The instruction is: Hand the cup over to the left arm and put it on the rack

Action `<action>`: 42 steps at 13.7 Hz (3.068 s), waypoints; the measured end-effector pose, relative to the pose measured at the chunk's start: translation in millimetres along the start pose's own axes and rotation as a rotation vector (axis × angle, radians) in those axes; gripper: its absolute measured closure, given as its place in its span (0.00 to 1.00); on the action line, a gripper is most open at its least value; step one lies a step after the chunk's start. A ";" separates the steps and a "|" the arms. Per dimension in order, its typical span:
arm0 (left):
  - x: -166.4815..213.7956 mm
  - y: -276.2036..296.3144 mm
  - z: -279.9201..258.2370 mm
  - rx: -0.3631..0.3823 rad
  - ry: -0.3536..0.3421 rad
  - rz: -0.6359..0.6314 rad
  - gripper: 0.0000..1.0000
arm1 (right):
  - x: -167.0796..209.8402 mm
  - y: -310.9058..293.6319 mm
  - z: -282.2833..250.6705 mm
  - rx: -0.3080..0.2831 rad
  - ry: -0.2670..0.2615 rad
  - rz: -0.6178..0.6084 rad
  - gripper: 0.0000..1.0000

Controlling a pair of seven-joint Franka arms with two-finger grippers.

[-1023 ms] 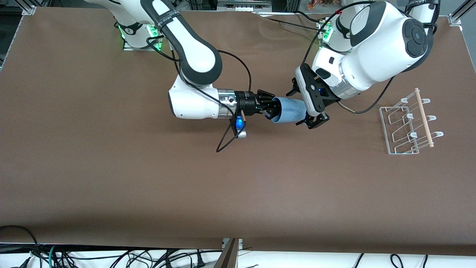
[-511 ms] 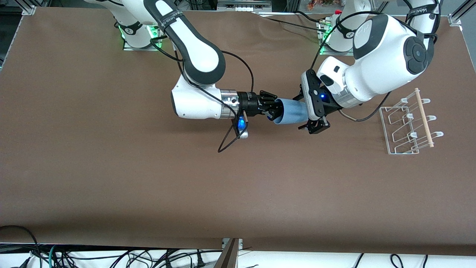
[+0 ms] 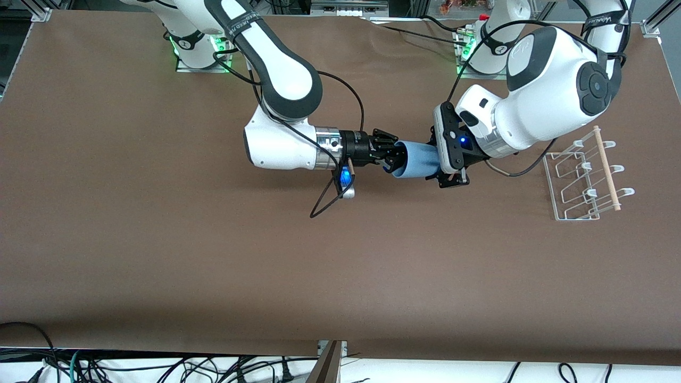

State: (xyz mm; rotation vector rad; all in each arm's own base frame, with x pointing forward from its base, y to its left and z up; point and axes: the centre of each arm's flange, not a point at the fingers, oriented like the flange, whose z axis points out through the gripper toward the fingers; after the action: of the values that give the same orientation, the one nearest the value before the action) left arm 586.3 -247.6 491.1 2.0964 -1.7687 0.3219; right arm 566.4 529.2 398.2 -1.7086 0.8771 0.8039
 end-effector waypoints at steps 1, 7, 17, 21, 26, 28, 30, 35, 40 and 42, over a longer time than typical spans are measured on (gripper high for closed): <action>-0.3 -0.3 0.0 -0.001 0.003 -0.001 0.30 | 0.0 -0.1 -0.1 0.000 0.000 0.000 0.95; -4.1 -2.7 2.9 -0.014 0.008 -0.012 0.30 | -2.6 -6.2 -4.5 0.010 0.000 0.003 0.47; -94.8 -27.3 -30.5 -0.094 -0.168 -0.101 0.30 | 43.4 -65.8 -194.0 -0.143 0.147 -0.113 0.01; -116.4 -27.4 -63.7 -0.054 -0.466 -0.054 0.30 | 43.0 -69.5 -324.4 -0.323 0.369 -0.217 0.01; -161.4 -31.9 -79.4 -0.069 -0.809 -0.079 0.30 | 54.3 -53.1 -463.5 -0.377 0.482 -0.253 0.01; -176.0 -40.1 -69.9 -0.080 -0.933 -0.080 0.30 | 53.3 -44.2 -492.9 -0.422 0.519 -0.279 0.01; -195.2 -52.6 -54.4 -0.086 -1.077 -0.098 0.30 | 40.6 -33.9 -510.8 -0.511 0.565 -0.328 0.01; -242.1 -78.2 -6.6 -0.064 -1.384 -0.228 0.30 | -14.9 -4.0 -520.9 -0.788 0.721 -0.454 0.00; -276.9 -54.2 27.0 -0.047 -1.582 -0.460 0.30 | -31.3 36.2 -522.3 -0.997 0.789 -0.582 0.00; -294.2 -37.0 45.3 0.004 -1.669 -0.520 0.30 | -28.0 39.9 -531.9 -1.042 0.801 -0.597 0.00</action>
State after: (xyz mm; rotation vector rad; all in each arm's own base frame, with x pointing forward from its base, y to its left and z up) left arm 565.8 1.3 325.0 2.8121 -1.4802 -2.0487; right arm 573.6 15.7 545.0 -3.1242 0.3324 0.0818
